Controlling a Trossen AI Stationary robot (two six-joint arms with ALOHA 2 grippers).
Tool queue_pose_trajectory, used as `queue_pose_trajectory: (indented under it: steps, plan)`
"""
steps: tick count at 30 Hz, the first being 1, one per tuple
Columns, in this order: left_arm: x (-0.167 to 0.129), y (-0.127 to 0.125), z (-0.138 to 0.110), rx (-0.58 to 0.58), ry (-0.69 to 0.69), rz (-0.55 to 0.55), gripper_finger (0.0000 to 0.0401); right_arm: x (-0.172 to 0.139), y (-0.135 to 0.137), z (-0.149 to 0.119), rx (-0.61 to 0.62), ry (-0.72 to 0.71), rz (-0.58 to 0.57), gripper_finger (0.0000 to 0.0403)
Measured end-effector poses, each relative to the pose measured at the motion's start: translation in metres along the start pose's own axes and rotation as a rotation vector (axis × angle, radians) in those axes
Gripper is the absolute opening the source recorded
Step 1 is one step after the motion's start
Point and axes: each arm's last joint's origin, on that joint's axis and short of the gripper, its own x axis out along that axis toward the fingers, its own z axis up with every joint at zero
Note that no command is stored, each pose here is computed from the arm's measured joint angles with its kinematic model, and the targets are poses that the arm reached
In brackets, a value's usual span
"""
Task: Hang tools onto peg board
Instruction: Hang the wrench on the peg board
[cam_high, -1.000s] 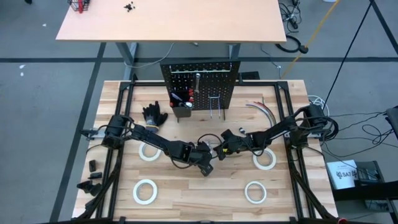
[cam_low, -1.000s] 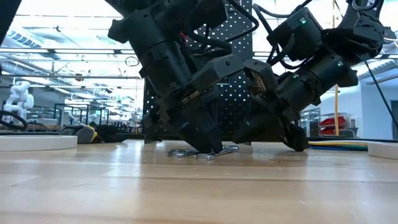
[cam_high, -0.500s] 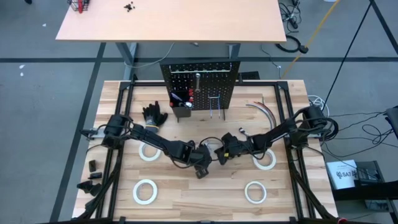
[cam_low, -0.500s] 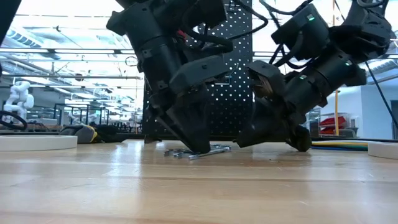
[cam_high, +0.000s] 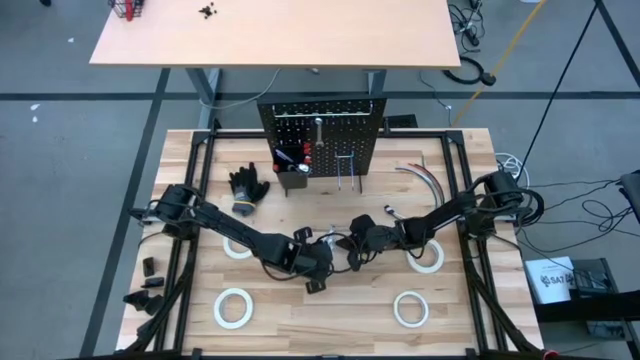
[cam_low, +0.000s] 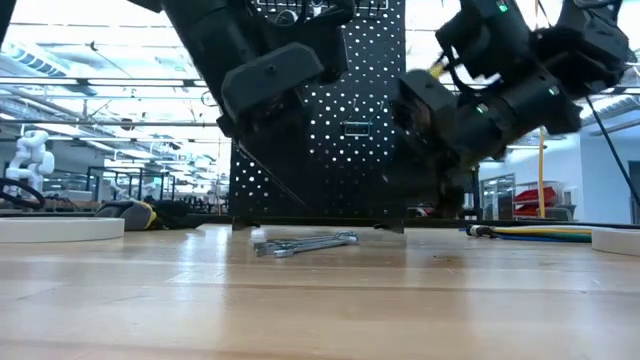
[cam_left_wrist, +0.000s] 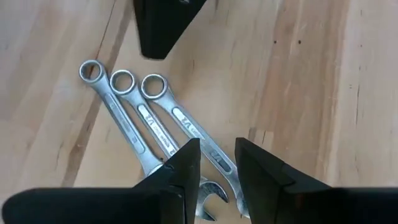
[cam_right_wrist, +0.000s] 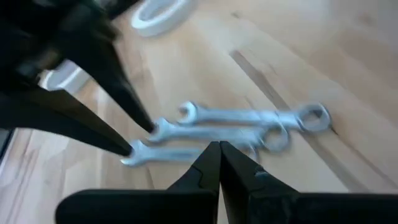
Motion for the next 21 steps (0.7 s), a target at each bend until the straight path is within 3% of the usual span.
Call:
queue_pose_trajectory:
  steps: [10, 21]
  plan:
    - [0.002, -0.001, -0.013, -0.184, 0.042, 0.007, 0.0104, 0.023, 0.005, 0.007, -0.106, 0.070, -0.085, 0.0000]
    - [0.001, -0.004, -0.016, -0.186, 0.053, 0.008, 0.0104, 0.023, 0.001, 0.003, -0.143, 0.116, -0.127, 0.0000]
